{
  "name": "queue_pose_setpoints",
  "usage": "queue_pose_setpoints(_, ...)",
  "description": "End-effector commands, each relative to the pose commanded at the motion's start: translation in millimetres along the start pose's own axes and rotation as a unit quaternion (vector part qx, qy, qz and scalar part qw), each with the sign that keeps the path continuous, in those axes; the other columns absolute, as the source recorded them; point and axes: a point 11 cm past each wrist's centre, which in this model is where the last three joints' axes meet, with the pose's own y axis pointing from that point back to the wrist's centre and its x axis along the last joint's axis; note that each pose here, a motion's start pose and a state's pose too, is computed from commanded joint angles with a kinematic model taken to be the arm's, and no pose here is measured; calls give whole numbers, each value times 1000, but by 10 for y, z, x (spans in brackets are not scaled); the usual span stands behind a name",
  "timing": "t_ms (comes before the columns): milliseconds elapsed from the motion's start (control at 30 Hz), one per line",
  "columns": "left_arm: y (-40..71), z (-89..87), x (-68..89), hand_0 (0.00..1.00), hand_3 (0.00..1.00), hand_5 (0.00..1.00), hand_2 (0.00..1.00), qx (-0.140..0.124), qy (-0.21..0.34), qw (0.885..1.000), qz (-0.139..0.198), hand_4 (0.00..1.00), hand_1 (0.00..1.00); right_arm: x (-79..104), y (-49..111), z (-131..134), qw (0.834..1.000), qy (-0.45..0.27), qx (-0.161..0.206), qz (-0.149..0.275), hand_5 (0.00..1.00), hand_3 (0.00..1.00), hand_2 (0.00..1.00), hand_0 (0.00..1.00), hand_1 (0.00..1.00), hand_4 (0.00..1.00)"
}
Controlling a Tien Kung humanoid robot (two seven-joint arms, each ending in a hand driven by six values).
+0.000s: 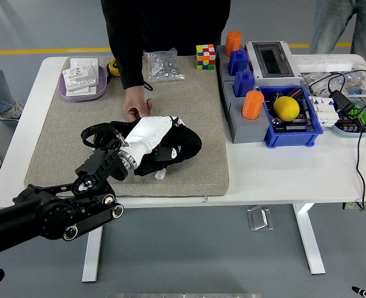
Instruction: Pick the rag up,wipe the panel,place it on the desk
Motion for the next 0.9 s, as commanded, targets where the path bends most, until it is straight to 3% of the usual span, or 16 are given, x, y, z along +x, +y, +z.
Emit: queue_pose_setpoints(900, 45, -566, 261, 250, 527, 2, 562, 66, -18, 997, 37, 292, 173, -78, -25, 55, 1000, -3, -4, -4, 552, 640, 716, 781, 672, 998)
